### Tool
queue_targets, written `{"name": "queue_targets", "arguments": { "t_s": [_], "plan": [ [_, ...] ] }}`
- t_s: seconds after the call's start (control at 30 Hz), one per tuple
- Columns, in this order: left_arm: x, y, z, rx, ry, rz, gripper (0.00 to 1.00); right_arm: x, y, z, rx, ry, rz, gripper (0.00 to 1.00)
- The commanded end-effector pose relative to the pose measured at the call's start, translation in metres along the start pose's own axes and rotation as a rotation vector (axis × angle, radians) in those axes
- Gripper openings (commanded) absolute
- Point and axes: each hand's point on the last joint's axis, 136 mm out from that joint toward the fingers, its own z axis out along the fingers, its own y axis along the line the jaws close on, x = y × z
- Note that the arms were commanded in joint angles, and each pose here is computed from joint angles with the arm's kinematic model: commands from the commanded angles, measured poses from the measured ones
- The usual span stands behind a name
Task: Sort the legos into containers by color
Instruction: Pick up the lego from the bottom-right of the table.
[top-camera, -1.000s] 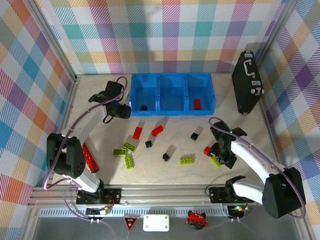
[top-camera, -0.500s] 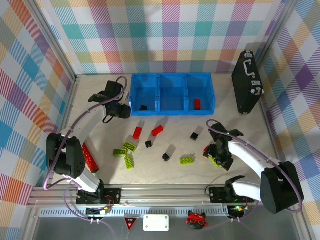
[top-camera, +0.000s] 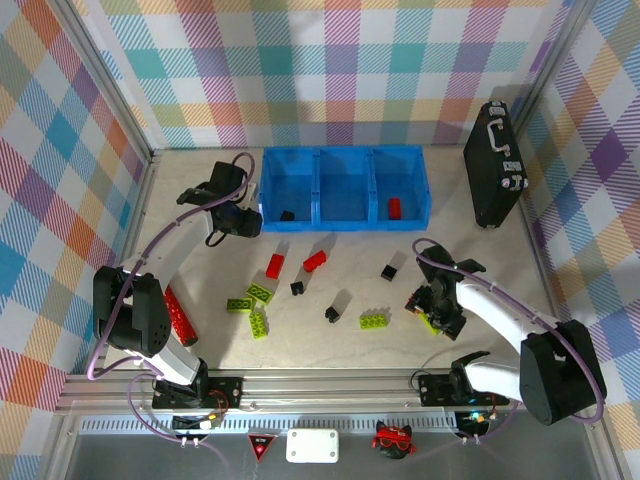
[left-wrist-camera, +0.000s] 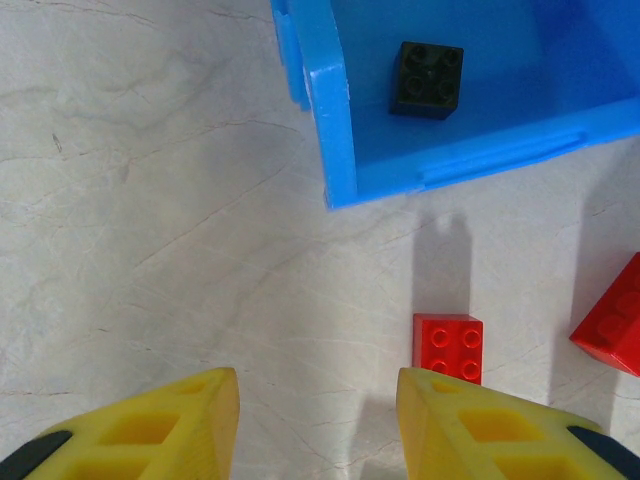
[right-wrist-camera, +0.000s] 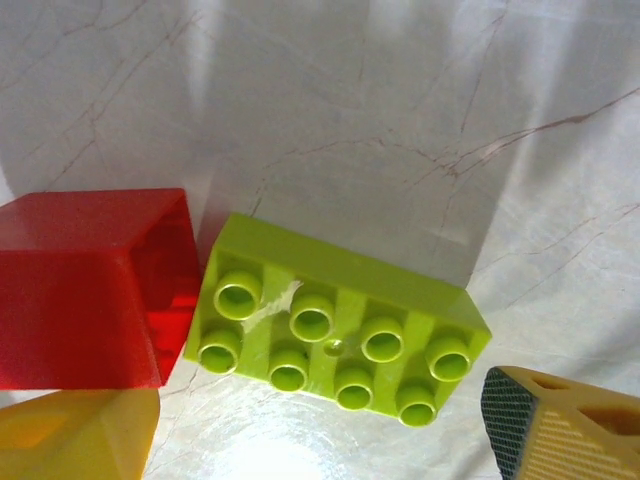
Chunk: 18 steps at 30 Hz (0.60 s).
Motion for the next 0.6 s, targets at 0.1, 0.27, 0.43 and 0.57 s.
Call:
{"name": "queue_targets", "arguments": {
  "t_s": [0.1,0.27,0.43,0.57],
  "plan": [
    [-0.0029,0.0065,-0.0042,-0.008,-0.015,0.004,0.45,-0.0009,-0.0110,0.0043,0.042,-0.021,0.073,0.84],
    [-0.0029,0.0069,-0.0045,-0.007,-0.016,0.003,0.45,-0.0035,-0.0146,0.0065,0.058,-0.038,0.103,0.84],
    [-0.0033,0.0067,-0.0048,-0.006,-0.017,0.003,0.45,-0.0031,-0.0121,0.0077,0.042,-0.037,0.140,0.83],
    [-0.0034,0.0072,-0.0053,-0.006,-0.018,0.002,0.45,-0.0021,-0.0133,0.0068,0.042,-0.034,0.199,0.79]
  ]
}}
